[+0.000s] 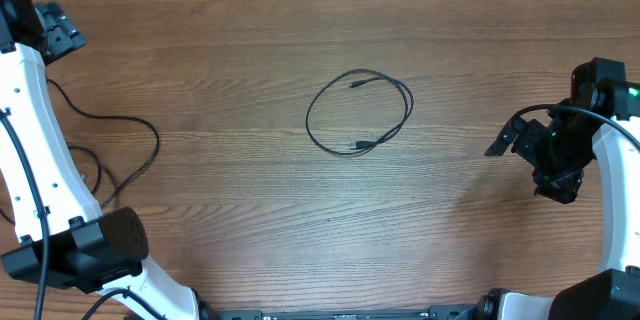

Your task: Untangle cables

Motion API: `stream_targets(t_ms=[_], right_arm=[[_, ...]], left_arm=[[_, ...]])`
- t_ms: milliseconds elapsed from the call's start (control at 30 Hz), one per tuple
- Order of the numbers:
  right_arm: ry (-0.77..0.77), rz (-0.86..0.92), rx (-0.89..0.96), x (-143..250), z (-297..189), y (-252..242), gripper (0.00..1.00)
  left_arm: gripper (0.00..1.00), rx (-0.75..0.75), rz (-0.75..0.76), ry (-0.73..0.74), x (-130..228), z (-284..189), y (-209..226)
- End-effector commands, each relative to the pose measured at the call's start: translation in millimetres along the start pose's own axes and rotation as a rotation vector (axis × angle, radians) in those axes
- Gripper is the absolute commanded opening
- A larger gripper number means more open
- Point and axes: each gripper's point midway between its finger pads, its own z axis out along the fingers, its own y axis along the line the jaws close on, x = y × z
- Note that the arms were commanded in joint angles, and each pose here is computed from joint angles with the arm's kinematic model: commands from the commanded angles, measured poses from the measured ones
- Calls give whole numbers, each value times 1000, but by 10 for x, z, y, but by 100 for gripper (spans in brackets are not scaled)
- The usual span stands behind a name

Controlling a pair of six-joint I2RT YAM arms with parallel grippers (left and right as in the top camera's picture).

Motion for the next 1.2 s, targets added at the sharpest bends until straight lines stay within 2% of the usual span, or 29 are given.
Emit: stream_targets(t_ms=[0, 67, 200, 367, 467, 633, 667, 867, 900, 1167], right_arm=[[-4, -3, 1, 6, -9, -11, 100], [-5, -3, 1, 4, -9, -10, 100], [-8, -4, -1, -3, -9, -7, 100], [-9, -4, 0, -5, -9, -7, 100], [-11, -4, -1, -12, -10, -5, 100], [-11, -5, -1, -11, -10, -5, 100], [-11, -4, -1, -11, -10, -5, 100], [-11, -5, -1, -12, -10, -5, 100], [-11, -5, -1, -11, -10, -6, 100], [-12, -5, -1, -12, -10, -5, 100]], left_arm=[[100, 142, -3, 60, 101, 42, -272], [100, 226, -1, 86, 147, 9, -420], [100, 498, 66, 156, 323, -216, -970], [100, 645, 150, 191, 528, -487, -1439], [100, 735, 271, 185, 711, -699, -1798], [100, 852, 553, 153, 1212, -1037, -2427], [100, 891, 676, 138, 1445, -1132, -2626], [100, 938, 1064, 96, 2306, -1222, -3085], [100, 932, 1147, 86, 2561, -1209, -3184], [100, 821, 1343, 15, 3302, -1041, -3396]])
